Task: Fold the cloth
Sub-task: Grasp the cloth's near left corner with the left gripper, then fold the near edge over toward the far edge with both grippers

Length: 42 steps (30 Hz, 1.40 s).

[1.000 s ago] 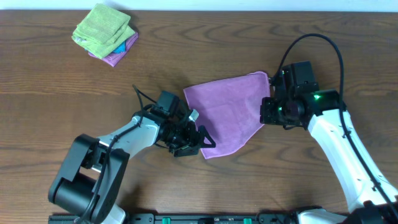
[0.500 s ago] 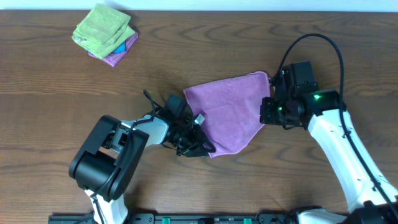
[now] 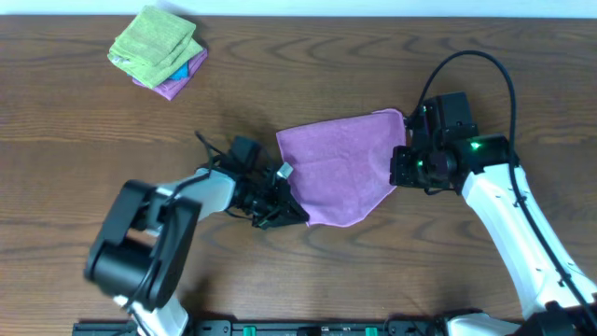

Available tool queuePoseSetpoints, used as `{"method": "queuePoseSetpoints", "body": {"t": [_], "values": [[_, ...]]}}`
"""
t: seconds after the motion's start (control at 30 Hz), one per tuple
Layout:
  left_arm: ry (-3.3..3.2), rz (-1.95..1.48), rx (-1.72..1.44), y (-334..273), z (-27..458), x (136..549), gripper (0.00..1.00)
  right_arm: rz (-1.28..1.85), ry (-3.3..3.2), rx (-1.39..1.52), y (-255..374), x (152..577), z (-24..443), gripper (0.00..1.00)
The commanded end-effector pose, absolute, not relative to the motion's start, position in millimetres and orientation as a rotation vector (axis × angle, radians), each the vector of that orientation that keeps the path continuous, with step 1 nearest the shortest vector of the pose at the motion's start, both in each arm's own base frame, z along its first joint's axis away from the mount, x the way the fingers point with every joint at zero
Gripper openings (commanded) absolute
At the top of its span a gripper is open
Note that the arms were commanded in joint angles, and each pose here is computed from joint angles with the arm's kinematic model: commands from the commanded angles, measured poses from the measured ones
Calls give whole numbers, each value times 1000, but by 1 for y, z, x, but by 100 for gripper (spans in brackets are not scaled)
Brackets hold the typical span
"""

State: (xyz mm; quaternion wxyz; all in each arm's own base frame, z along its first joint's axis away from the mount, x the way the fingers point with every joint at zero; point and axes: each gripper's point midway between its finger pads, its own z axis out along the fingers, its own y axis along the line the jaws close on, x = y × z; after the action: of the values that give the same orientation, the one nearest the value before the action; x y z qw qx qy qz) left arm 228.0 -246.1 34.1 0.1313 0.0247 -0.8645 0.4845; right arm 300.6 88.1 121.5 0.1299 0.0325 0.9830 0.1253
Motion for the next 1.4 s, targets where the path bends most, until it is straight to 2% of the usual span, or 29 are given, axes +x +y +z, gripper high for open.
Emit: {"method": "queuePoseSetpoints", "body": {"t": [0.0,0.2,0.43,0.6,0.9,1.0,1.23,1.37], "values": [[-2603,1444,-73,-240,60,228,6,376,2870,104,91,293,124,2],[-2654,1399,-105,-229,84,213,6,267,3011,171,93,257,110,2],[-2621,1347,-105,-223,85,196,6,207,3113,181,98,226,88,2],[-2623,1401,-105,-221,99,198,6,91,3014,202,81,235,101,1],[-2671,1395,-55,-206,119,192,6,48,3060,200,70,205,115,2],[-2683,1401,-56,-205,119,196,6,69,3013,197,73,216,116,1],[-2856,1408,28,-191,115,238,6,71,2686,148,79,294,136,1],[-2982,1364,54,-185,110,260,6,79,2613,86,89,327,130,2]]}}
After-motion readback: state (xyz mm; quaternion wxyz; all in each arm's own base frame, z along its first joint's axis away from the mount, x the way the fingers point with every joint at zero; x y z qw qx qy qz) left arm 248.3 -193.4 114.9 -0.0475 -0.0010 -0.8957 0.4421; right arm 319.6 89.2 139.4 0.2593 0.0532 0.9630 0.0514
